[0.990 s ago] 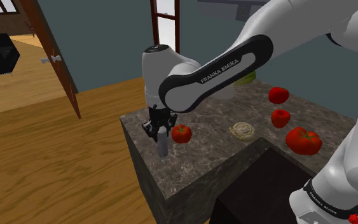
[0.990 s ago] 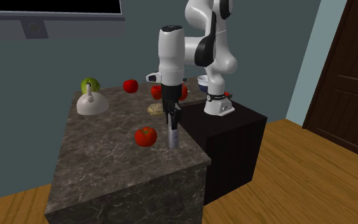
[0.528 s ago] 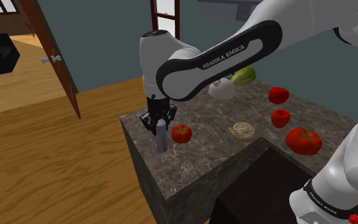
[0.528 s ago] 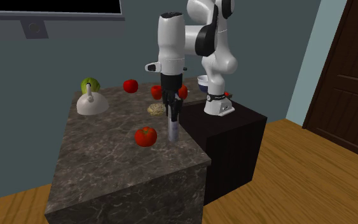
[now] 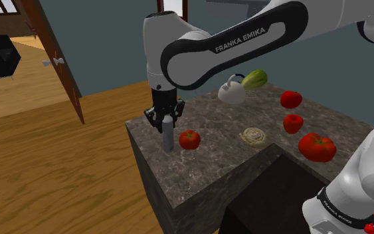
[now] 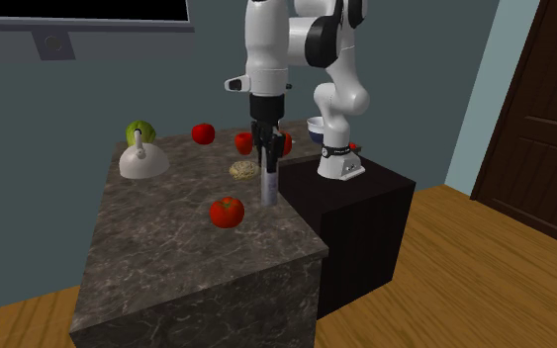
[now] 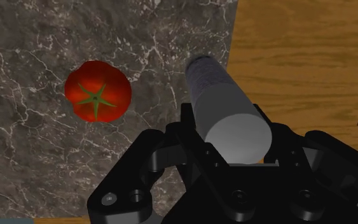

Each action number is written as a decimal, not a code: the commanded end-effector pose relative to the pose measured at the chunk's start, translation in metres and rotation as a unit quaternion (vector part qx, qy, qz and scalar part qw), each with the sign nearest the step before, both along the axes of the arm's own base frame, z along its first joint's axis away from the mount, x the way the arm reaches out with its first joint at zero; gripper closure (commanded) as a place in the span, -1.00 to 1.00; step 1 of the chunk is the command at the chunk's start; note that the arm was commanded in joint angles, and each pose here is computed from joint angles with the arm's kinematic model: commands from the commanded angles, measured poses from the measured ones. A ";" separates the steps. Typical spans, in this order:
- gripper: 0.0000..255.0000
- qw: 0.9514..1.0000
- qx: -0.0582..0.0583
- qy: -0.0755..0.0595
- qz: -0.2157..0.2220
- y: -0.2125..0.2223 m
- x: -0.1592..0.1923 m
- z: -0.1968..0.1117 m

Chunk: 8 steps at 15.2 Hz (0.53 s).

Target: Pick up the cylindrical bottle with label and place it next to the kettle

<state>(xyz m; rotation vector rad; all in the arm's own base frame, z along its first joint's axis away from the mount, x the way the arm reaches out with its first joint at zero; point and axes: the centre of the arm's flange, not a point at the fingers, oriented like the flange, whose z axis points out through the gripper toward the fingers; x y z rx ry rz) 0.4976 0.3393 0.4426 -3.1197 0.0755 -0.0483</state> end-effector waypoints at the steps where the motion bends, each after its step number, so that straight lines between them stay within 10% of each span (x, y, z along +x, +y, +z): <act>1: 1.00 1.000 0.000 0.000 0.000 -0.001 0.001 0.011; 8: 1.00 1.000 0.000 0.000 0.000 -0.001 0.001 0.048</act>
